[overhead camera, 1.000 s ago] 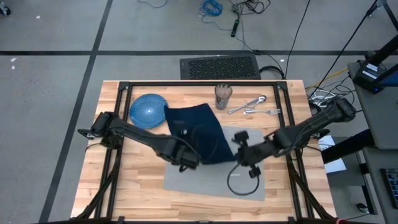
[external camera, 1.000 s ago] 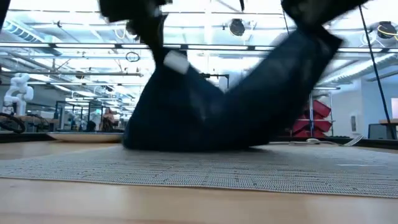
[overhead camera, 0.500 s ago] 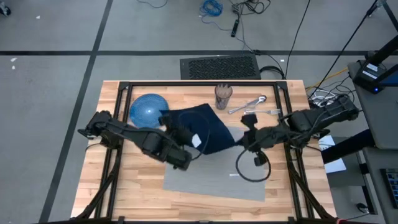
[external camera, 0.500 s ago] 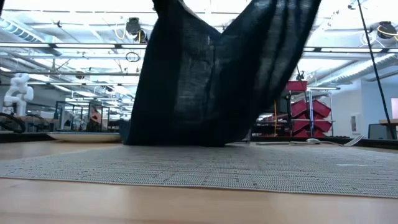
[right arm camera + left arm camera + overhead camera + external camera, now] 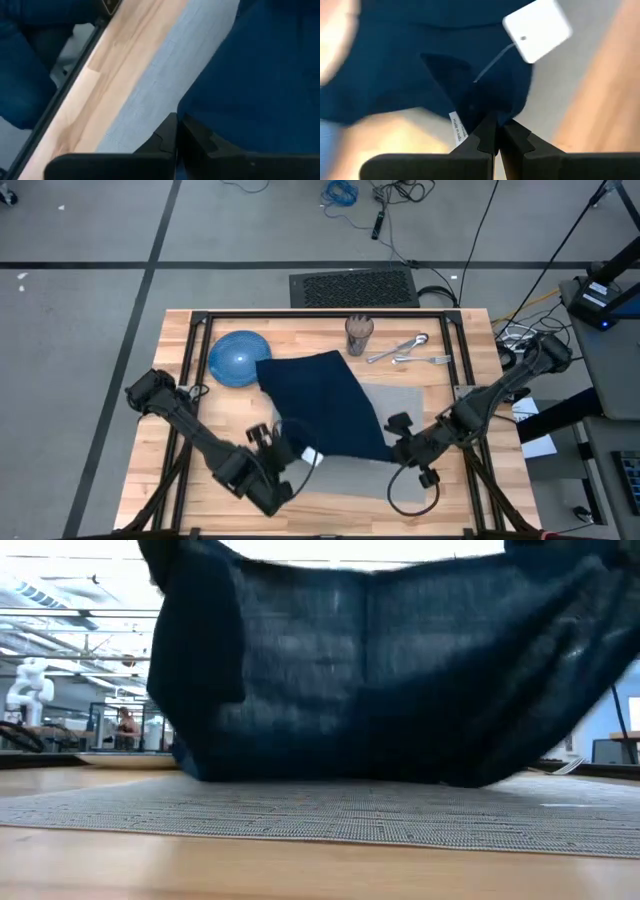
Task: Set table place
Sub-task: Fold the blue napkin
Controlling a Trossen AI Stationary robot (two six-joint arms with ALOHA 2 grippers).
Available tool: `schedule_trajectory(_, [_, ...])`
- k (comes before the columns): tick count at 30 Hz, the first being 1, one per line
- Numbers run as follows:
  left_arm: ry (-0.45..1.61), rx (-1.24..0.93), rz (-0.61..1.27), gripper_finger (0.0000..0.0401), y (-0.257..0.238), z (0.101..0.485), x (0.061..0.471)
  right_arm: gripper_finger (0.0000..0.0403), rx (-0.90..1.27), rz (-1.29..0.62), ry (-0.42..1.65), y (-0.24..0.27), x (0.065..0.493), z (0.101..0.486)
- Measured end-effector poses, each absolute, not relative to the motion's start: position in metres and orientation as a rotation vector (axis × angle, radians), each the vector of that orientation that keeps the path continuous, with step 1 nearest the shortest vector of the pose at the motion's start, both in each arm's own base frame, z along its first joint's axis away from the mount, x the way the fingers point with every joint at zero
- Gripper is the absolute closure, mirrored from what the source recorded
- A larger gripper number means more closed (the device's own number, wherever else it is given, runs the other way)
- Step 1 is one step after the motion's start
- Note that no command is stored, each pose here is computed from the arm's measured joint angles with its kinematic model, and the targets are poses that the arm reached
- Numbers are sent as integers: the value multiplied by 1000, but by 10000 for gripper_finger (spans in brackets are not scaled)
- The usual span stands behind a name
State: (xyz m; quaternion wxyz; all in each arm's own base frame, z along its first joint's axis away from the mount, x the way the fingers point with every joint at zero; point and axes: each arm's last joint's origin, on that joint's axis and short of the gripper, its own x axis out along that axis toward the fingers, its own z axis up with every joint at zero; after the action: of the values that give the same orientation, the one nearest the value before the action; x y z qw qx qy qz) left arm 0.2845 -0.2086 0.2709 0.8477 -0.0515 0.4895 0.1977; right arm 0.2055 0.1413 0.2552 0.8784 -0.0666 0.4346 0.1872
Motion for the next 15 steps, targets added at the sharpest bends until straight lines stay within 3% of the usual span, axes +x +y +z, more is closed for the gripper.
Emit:
schedule_trajectory(8, [851,-318,252,401,-230,213,292,403,-8,458,870,147,203,216])
schedule_trajectory(15, [835,-325,202,401,-243,186,289,403,25,550,913,158,211,197])
